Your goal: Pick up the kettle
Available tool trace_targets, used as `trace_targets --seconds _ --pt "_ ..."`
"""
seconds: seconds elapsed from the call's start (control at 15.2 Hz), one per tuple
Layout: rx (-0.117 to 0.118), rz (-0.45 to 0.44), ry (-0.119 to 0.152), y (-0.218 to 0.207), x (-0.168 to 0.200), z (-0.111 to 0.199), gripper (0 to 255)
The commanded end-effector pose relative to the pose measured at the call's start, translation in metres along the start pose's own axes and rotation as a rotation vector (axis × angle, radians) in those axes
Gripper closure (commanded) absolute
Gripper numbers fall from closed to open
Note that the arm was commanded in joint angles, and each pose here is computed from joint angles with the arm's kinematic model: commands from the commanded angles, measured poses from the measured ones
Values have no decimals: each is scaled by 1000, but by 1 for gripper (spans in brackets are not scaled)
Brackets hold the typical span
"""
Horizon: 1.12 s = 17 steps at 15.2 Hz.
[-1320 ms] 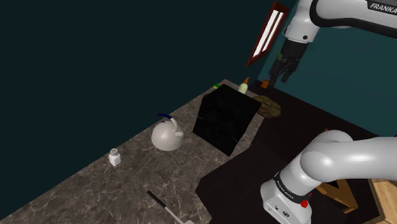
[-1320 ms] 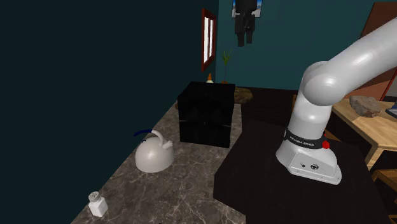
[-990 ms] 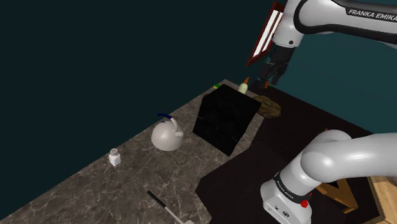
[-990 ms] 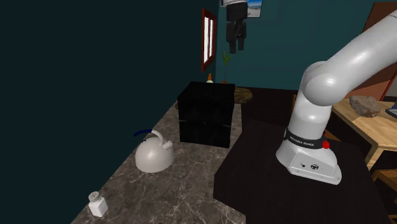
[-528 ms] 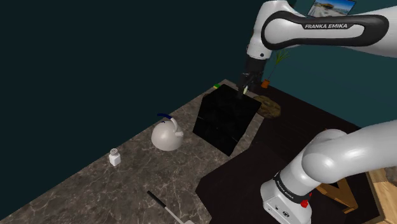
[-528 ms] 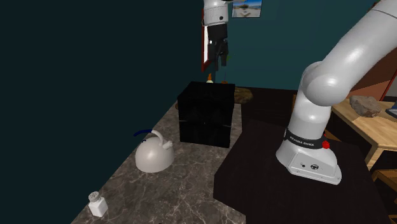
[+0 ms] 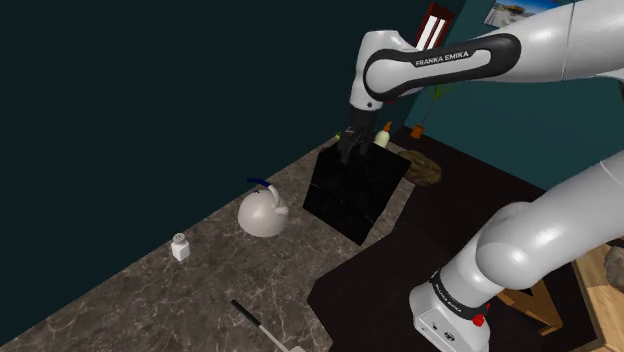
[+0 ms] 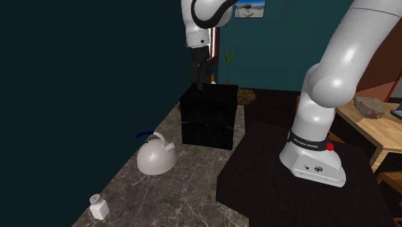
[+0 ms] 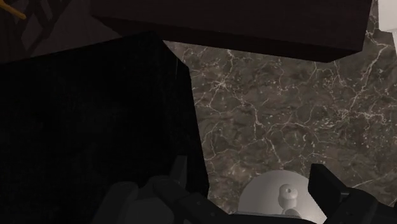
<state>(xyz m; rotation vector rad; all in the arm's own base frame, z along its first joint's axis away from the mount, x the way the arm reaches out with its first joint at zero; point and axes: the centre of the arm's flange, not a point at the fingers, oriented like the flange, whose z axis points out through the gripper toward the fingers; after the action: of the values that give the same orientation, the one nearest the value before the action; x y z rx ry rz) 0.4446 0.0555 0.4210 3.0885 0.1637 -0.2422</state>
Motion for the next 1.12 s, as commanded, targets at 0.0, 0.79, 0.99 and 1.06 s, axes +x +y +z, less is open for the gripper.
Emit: trace_targets --seconds 0.0,0.79,0.99,1.06 --pt "1 -17 -6 -13 18 18 0" --pt "1 -114 -46 -82 127 118 0" --pt "1 -138 -56 -101 153 143 0" --pt "1 -146 -59 -107 161 152 0"
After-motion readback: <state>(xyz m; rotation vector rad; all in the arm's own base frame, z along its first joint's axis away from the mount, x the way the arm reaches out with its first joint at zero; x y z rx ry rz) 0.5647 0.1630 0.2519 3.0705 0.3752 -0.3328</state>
